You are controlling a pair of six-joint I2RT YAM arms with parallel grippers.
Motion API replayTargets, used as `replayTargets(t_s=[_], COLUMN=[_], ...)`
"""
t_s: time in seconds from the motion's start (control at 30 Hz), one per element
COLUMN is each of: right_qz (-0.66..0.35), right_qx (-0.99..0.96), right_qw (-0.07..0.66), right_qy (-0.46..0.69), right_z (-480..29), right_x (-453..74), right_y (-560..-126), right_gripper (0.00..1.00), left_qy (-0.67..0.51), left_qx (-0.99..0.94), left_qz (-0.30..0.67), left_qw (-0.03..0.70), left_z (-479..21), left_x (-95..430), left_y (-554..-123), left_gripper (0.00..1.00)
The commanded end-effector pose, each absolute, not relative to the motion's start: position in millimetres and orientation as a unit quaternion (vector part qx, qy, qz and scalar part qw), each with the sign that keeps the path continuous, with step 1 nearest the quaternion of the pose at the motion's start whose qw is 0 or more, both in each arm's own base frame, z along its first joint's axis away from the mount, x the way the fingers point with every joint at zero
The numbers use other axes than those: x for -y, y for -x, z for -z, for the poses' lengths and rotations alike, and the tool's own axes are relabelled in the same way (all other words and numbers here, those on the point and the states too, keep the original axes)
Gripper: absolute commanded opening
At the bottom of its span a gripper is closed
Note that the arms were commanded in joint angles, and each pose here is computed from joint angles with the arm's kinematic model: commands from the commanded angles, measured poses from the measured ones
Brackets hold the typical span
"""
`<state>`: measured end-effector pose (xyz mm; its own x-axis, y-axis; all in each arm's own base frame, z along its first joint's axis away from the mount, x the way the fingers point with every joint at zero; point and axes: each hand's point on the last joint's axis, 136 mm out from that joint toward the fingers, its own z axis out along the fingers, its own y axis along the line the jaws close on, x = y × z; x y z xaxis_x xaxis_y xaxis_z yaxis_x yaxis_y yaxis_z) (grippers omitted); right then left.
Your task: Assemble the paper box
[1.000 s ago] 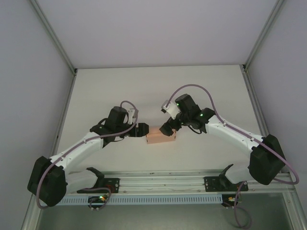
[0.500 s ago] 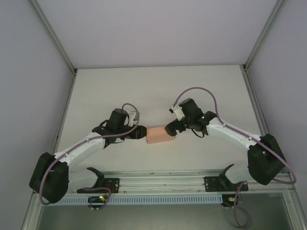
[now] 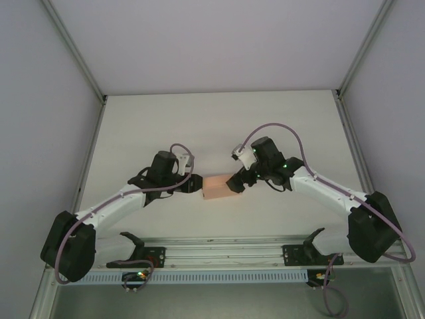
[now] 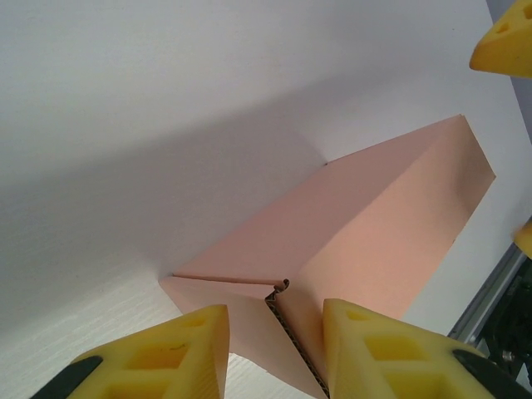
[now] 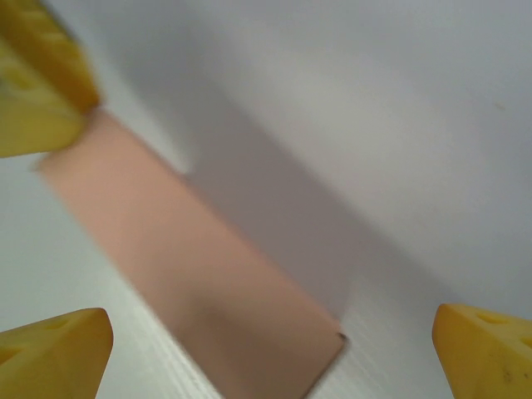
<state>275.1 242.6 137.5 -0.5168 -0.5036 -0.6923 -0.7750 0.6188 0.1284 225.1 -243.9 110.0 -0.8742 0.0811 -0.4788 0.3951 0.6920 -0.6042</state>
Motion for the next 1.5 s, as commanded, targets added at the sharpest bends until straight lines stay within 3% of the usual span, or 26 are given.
replayTargets(t_s=[0.0,0.2,0.4,0.57,0.67,0.8,0.9,0.97,1.03,1.07,1.2,1.27,1.37,1.47], right_qz=[-0.265,-0.185,-0.129,-0.124,-0.125,-0.111,-0.079,-0.042,0.012,0.045,0.184,0.25,0.324,0.36], right_qx=[-0.744,-0.725,-0.717,-0.709,-0.713,-0.719,-0.727,-0.731,-0.728,-0.722,-0.712,-0.713,-0.712,-0.724], right_qw=[0.308,0.245,0.235,0.221,0.204,0.197,0.211,0.236,0.272,0.291,0.348,0.36,0.335,0.303], right_qy=[0.53,0.617,0.643,0.658,0.66,0.657,0.649,0.638,0.63,0.626,0.581,0.547,0.526,0.504], right_z=[-154.7,-111.4,-75.6,-58.5,-52.4,-49.3,-51.9,-57.3,-64.1,-68.2,-87.9,-93.3,-85.8,-75.2], right_x=[-277.6,-290.2,-285.6,-282.9,-280.6,-277.4,-273.5,-270.9,-267.0,-264.3,-247.7,-235.5,-222.1,-215.3], right_y=[-242.3,-241.1,-255.2,-252.2,-249.3,-250.8,-260.0,-271.6,-286.8,-295.4,-335.2,-355.0,-370.7,-378.9], right_gripper=[1.0,1.0,1.0,0.92,0.82,0.43,0.4,0.38,0.39,0.37,0.36,0.35,0.42,0.4], left_qy=[-0.125,-0.133,-0.139,-0.14,-0.137,-0.134,-0.134,-0.132,-0.129,-0.128,-0.118,-0.103,-0.077,-0.057], left_qx=[-0.932,-0.93,-0.927,-0.927,-0.929,-0.927,-0.923,-0.921,-0.917,-0.914,-0.907,-0.911,-0.915,-0.912], left_qz=[0.306,0.307,0.309,0.307,0.302,0.303,0.307,0.31,0.314,0.316,0.323,0.307,0.28,0.275], left_qw=[0.151,0.153,0.161,0.162,0.166,0.177,0.186,0.195,0.209,0.221,0.243,0.255,0.28,0.298], left_z=[-67.0,-69.1,-73.6,-73.3,-74.9,-82.2,-90.8,-99.5,-111.5,-120.0,-138.9,-141.1,-142.5,-145.2], left_x=[219.6,220.6,222.0,221.8,220.8,221.5,223.5,224.1,224.1,223.5,216.0,204.2,183.9,171.6], left_y=[-206.8,-206.6,-208.6,-209.6,-212.5,-218.6,-222.6,-225.6,-227.9,-229.4,-223.7,-220.4,-218.0,-214.8], left_gripper=[0.33,0.33,0.32,0.32,0.32,0.38,0.39,0.49,0.52,0.62,0.82,1.0,1.0,1.0])
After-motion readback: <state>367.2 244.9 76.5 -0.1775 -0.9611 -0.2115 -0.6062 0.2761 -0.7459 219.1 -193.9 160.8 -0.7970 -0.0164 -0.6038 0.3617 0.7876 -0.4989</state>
